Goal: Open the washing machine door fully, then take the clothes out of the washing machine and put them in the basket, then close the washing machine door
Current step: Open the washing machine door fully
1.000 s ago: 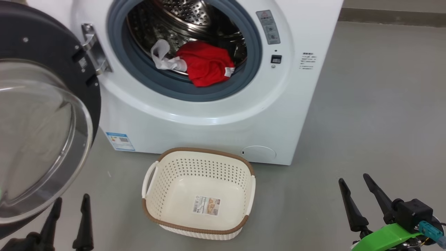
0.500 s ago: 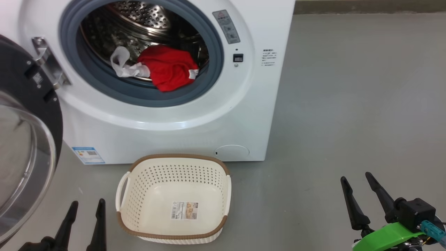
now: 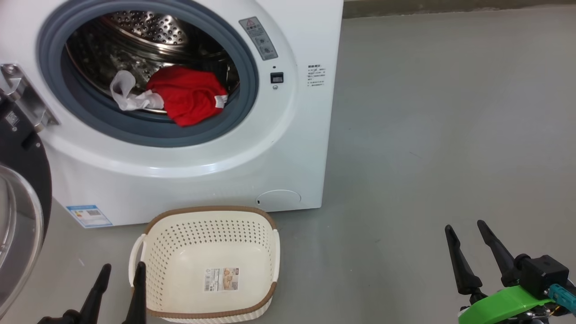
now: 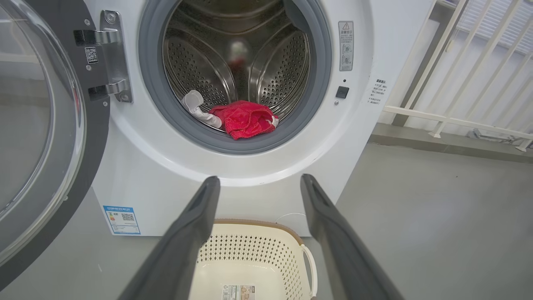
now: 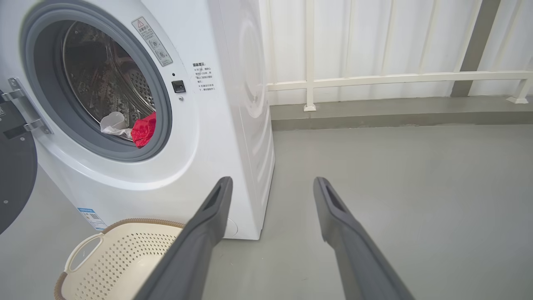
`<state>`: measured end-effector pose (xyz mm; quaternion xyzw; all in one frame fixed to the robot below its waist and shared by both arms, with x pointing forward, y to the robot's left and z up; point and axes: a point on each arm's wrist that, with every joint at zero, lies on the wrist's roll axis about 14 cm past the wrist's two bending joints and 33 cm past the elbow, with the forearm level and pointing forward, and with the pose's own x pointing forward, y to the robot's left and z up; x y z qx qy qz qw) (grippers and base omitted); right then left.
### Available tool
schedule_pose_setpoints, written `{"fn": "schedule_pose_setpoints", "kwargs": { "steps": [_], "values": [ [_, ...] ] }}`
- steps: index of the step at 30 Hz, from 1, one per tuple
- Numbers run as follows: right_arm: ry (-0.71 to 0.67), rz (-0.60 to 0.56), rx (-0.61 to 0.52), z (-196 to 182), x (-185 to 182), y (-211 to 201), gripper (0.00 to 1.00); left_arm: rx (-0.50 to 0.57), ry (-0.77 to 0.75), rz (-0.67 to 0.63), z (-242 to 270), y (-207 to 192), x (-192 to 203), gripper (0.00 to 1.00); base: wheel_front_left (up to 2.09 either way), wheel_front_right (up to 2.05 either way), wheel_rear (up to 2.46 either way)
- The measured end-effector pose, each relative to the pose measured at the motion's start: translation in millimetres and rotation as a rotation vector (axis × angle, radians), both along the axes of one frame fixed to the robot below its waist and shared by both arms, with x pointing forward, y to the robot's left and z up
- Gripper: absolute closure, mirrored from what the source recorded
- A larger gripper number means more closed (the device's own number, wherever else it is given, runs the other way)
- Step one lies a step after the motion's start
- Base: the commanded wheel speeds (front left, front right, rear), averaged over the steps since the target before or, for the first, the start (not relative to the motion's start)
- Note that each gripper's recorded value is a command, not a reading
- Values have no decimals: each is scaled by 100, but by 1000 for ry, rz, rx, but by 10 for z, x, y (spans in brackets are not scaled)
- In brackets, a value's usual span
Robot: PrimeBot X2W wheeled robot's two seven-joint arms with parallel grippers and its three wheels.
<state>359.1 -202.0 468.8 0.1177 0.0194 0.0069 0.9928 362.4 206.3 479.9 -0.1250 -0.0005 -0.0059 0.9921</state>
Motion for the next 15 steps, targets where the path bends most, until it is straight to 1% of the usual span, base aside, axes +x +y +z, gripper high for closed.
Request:
{"fn": "schedule_pose_setpoints", "kwargs": {
  "steps": [15],
  "values": [
    [-5, -39, 8, 16, -67, -98, 0, -5, -5, -52, 11, -171, 73, 0, 0, 0, 0]
  ]
}}
